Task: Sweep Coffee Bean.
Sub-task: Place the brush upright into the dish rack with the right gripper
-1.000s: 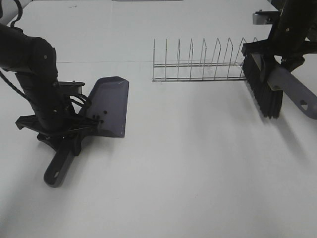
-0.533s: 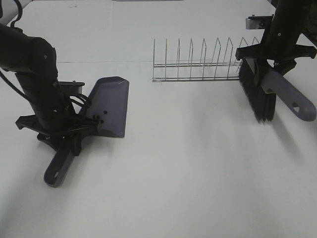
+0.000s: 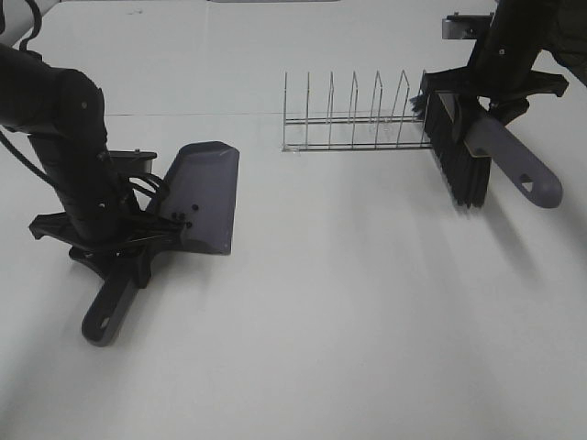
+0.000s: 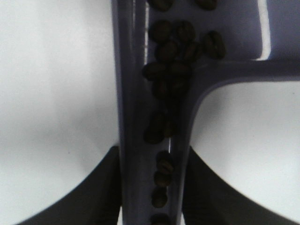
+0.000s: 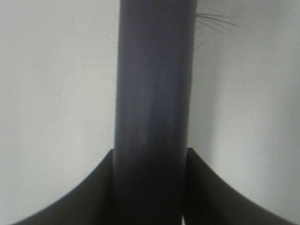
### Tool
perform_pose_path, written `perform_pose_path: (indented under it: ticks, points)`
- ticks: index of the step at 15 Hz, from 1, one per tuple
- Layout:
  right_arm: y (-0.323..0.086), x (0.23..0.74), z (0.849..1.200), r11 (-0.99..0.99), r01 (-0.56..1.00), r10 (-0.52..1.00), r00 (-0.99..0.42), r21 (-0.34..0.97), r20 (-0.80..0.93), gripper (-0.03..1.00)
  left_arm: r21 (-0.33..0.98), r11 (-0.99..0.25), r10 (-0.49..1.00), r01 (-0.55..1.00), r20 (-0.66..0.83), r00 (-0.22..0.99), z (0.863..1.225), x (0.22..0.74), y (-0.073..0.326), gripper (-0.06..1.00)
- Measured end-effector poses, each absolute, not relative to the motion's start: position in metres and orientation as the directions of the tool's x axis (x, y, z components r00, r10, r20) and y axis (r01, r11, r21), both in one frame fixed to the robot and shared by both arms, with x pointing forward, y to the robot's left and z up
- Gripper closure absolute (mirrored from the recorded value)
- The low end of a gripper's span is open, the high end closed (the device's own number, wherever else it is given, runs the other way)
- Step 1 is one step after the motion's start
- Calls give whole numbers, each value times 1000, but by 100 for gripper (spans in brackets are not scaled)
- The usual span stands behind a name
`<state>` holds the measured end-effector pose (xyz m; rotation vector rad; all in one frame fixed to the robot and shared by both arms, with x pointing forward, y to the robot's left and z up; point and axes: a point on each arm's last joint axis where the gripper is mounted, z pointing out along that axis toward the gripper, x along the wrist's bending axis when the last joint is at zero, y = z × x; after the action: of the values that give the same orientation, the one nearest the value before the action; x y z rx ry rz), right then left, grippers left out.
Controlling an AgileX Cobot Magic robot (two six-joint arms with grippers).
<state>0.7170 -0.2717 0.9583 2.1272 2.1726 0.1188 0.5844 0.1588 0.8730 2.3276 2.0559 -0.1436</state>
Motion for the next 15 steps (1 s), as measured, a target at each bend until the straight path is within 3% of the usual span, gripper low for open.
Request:
perform_pose_path:
  ticks: [10,15]
  points:
    - [-275,718,951,41,993,997,-34,109,-63,68,-37,-124,988,992,-91,121,873,584,159,62]
    - [-273,744,946,38,983,998,-28,179,-58,68,-37,-124,988,992,-92,120,873,584,159,62]
